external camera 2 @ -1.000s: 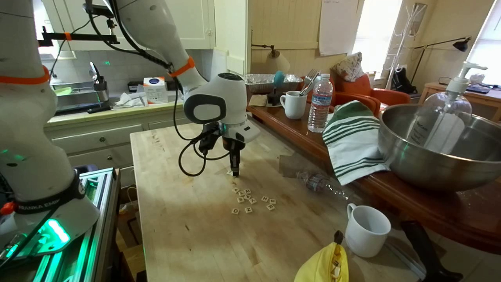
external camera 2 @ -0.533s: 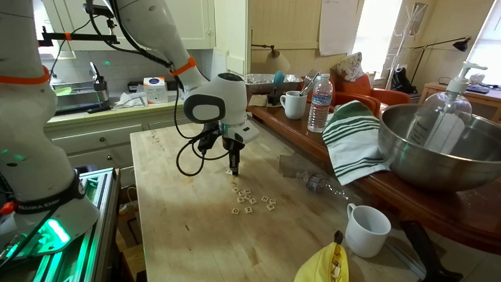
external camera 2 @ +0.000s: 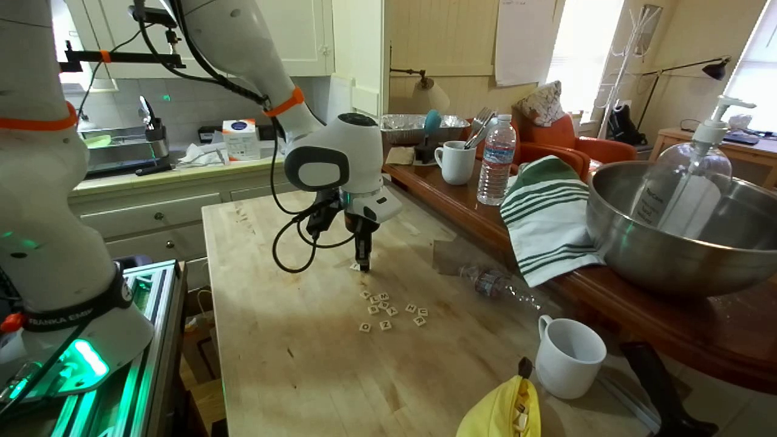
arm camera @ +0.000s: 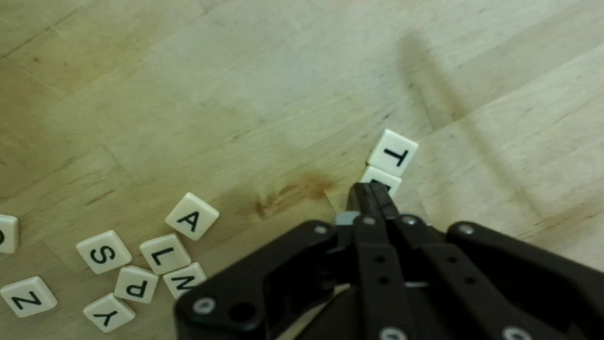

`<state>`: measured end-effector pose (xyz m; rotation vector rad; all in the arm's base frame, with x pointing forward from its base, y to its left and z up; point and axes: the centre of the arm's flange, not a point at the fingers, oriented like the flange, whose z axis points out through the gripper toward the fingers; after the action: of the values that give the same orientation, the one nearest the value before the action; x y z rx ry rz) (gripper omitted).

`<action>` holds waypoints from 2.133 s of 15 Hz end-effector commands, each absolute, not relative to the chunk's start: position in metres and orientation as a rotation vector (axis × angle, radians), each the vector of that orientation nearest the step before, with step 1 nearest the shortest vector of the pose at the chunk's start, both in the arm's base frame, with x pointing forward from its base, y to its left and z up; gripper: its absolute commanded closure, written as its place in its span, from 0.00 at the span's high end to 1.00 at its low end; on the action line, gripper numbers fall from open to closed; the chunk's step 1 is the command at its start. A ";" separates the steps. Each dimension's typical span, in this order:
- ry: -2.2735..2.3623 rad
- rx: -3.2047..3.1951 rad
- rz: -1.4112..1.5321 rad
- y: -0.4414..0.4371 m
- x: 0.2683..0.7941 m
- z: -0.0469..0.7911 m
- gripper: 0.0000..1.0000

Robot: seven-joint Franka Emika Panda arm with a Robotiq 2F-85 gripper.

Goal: Align the blocks on the table

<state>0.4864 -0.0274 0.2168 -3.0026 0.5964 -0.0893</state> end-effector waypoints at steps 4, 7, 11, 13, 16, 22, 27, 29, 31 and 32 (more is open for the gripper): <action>0.596 -2.988 -0.016 -0.027 0.478 0.218 0.00; 0.596 -2.989 -0.008 -0.028 0.477 0.221 0.00; 0.601 -2.989 -0.022 -0.030 0.475 0.225 0.00; 0.600 -2.991 -0.042 -0.030 0.474 0.228 0.00; 0.460 -3.040 -0.066 -0.033 0.470 0.234 0.00; -0.029 -3.218 -0.077 -0.036 0.458 0.240 0.00; -0.463 -3.235 -0.083 -0.049 0.458 0.240 0.00; -0.638 -3.221 -0.085 -0.052 0.460 0.238 0.00; -0.809 -3.204 -0.079 -0.055 0.461 0.235 0.00; -0.894 -3.195 -0.069 -0.056 0.462 0.234 0.00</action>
<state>0.4651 -0.0473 0.2384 -3.2175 -0.6545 -0.0617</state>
